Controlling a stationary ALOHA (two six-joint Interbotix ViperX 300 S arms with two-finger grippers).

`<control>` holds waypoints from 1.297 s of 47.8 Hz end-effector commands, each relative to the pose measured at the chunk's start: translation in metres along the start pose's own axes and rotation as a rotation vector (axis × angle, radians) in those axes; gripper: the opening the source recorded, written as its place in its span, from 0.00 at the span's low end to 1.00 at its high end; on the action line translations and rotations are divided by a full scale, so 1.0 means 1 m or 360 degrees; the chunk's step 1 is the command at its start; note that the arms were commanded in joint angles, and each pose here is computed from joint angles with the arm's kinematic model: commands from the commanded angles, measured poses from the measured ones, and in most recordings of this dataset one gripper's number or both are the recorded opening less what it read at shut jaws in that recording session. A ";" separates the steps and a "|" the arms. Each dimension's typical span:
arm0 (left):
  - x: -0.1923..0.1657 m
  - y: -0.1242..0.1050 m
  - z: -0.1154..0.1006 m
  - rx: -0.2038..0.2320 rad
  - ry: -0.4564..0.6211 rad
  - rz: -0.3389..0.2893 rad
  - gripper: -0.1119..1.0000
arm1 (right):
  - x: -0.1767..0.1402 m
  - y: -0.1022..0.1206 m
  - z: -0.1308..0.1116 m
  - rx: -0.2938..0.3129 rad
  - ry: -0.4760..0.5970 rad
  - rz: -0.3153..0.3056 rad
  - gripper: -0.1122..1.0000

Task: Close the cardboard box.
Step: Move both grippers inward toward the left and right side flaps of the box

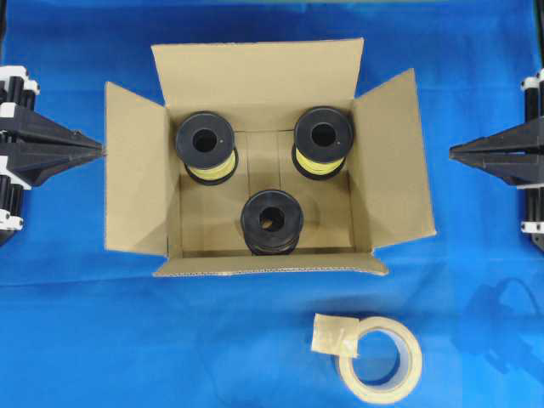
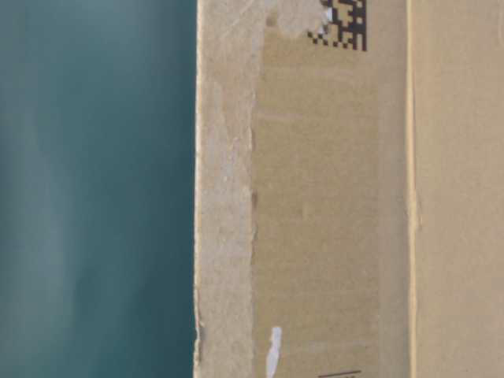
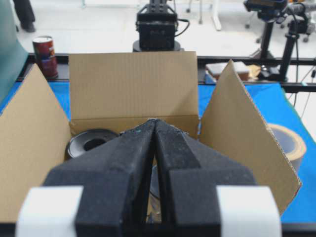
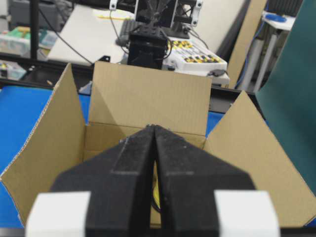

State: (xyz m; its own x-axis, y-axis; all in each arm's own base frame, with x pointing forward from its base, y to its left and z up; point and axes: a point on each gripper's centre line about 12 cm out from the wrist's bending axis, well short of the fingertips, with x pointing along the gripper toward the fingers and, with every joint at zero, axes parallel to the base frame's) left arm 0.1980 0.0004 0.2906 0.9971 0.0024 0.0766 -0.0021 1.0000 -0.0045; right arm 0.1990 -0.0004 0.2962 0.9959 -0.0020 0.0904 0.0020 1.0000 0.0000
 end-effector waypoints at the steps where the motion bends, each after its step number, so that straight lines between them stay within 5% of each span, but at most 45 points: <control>1: -0.002 -0.001 0.013 -0.0027 -0.0051 -0.0004 0.10 | 0.000 0.000 0.011 0.0012 -0.0042 -0.0001 0.10; 19: -0.038 -0.002 0.007 -0.0049 0.0235 -0.0022 0.10 | -0.025 -0.004 0.003 0.0081 0.0350 -0.0041 0.10; 37: -0.037 -0.002 -0.057 -0.0071 0.0630 -0.0012 0.10 | -0.022 -0.011 -0.057 0.0105 0.0661 -0.0114 0.10; 51: -0.031 -0.002 -0.090 -0.0113 0.0669 0.0007 0.10 | -0.010 -0.014 -0.100 0.0146 0.0769 -0.0147 0.10; 62: -0.027 -0.002 -0.095 -0.0131 0.0659 0.0014 0.10 | -0.005 -0.015 -0.104 0.0150 0.0761 -0.0155 0.10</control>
State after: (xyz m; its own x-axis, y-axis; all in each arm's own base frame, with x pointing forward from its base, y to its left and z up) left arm 0.1745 -0.0014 0.1905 0.9378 -0.0072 -0.3470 -0.0219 0.9966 -0.0800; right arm 0.2001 -0.0144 0.1859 0.9096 -0.0689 -0.4097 0.1089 0.9912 0.0749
